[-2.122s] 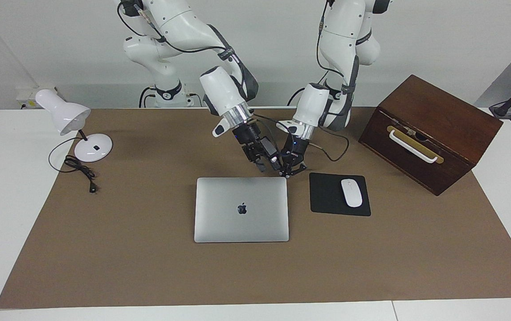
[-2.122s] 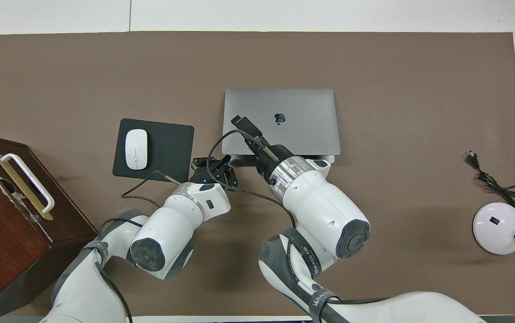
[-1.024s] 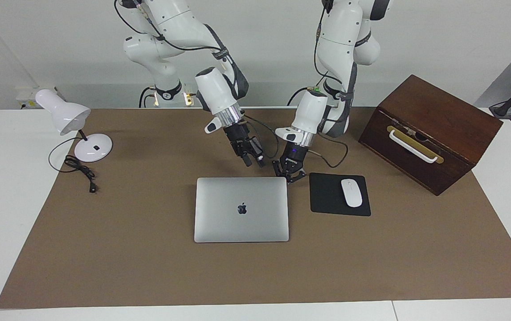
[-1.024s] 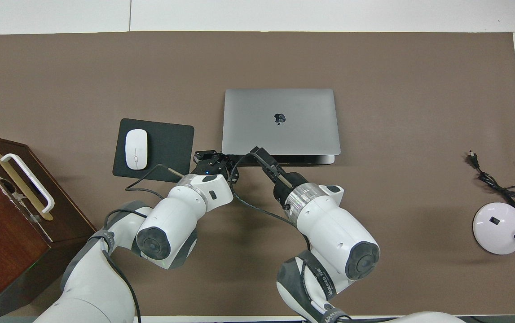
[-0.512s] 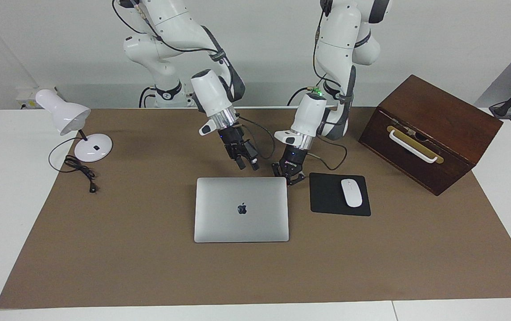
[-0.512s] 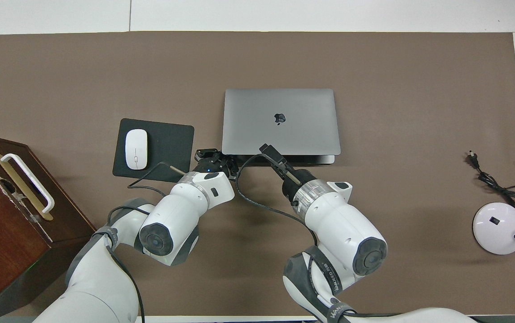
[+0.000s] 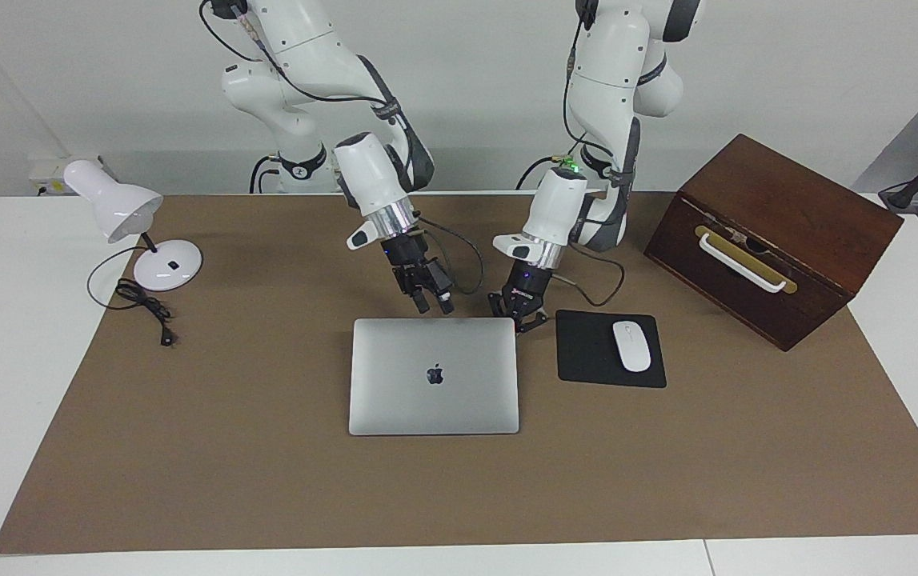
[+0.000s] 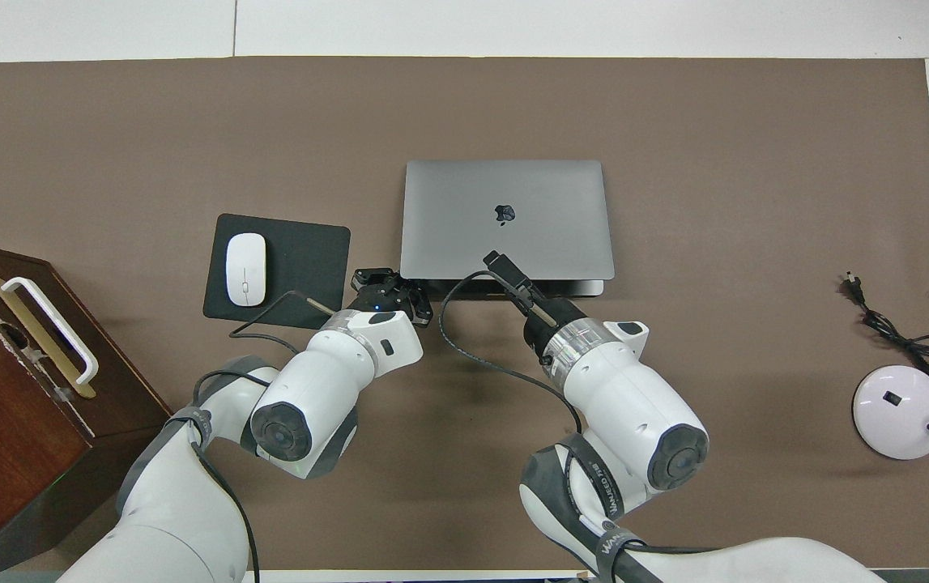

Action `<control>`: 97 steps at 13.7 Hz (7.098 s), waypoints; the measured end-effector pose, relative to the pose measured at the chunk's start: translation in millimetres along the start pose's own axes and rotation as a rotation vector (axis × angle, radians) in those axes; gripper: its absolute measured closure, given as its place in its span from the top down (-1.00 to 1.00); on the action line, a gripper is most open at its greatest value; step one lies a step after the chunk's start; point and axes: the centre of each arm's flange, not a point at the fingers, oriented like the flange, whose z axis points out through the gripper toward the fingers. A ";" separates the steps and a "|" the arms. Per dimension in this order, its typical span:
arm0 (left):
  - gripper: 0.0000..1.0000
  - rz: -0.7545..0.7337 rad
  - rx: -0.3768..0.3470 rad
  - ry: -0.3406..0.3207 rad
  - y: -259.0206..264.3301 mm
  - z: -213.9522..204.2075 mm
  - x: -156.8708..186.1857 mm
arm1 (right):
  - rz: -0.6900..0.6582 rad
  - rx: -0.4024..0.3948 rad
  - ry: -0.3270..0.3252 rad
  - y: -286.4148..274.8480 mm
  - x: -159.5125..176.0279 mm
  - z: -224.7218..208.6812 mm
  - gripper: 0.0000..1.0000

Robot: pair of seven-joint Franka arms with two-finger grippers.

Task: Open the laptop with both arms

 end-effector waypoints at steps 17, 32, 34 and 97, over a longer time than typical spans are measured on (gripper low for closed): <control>-0.98 0.004 0.000 0.000 -0.1 0.1 0.0 | -0.024 -0.031 0.014 -13.7 29.8 16.8 1.00; -0.98 0.015 -0.002 0.000 -0.2 0.2 0.1 | -0.047 -0.208 -0.046 -126.6 119.7 -9.8 0.96; -0.98 0.016 -0.002 0.000 -0.2 0.2 0.1 | -0.070 -0.202 -0.035 -132.1 132.8 -10.4 1.00; 1.00 -0.423 0.167 -0.648 -197.2 -224.0 166.8 | -0.808 -0.684 -0.395 -115.9 332.9 -243.4 1.00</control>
